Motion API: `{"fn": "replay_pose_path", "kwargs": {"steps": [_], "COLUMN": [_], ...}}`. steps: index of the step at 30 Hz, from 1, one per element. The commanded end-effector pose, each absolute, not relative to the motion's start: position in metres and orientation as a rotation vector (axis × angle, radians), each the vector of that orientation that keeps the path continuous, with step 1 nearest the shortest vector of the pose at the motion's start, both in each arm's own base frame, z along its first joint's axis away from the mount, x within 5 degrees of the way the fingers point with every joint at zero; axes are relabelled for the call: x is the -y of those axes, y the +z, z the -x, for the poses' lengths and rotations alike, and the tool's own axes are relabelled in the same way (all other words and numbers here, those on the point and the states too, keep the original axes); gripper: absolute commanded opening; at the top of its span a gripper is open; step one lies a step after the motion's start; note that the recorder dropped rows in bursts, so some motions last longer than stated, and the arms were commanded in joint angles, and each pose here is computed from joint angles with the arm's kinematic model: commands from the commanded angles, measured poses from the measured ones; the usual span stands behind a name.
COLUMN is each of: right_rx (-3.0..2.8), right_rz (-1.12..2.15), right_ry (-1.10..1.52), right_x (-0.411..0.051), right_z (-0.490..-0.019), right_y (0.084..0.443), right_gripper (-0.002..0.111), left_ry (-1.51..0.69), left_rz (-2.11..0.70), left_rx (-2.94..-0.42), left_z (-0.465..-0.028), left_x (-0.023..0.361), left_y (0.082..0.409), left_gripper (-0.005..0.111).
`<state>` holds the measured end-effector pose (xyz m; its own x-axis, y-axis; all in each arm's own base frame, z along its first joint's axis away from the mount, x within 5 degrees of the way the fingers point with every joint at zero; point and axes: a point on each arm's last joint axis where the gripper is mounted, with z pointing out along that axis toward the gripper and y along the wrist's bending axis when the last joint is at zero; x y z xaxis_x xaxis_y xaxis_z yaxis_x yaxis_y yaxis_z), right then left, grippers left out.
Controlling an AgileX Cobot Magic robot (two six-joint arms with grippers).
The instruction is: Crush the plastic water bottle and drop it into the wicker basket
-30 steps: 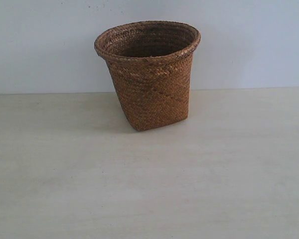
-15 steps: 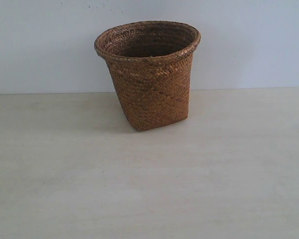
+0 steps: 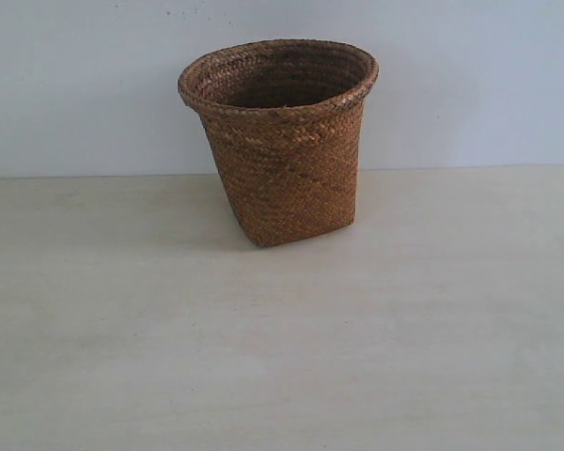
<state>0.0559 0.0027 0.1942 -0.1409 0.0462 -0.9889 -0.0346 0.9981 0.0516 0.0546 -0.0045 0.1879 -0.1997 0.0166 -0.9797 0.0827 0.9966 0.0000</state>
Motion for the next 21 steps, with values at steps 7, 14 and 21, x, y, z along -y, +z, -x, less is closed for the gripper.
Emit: {"fn": "replay_pose_path", "kwargs": {"steps": [7,14,21], "right_rx": [-1.807,-1.808,-1.806], "right_rz": [0.028,0.024,0.024], "right_ry": [0.050,0.053,0.053], "right_x": [-0.0033,-0.0033,-0.0033], "right_z": [-0.0538,-0.0538,-0.0539], "right_y": [0.1840,0.1839,0.1840], "right_gripper": [0.000,0.000,0.000], "left_ry": [-0.067,-0.067,-0.067], "left_rz": [-0.064,-0.064,-0.064], "left_rx": [-1.768,-1.768,-1.768], "left_z": [-0.0545,-0.0545,-0.0545], "left_x": [0.0046,0.0046,0.0046], "left_y": [0.1873,0.1873,0.1873], "left_gripper": [0.004,0.004,0.004]}}
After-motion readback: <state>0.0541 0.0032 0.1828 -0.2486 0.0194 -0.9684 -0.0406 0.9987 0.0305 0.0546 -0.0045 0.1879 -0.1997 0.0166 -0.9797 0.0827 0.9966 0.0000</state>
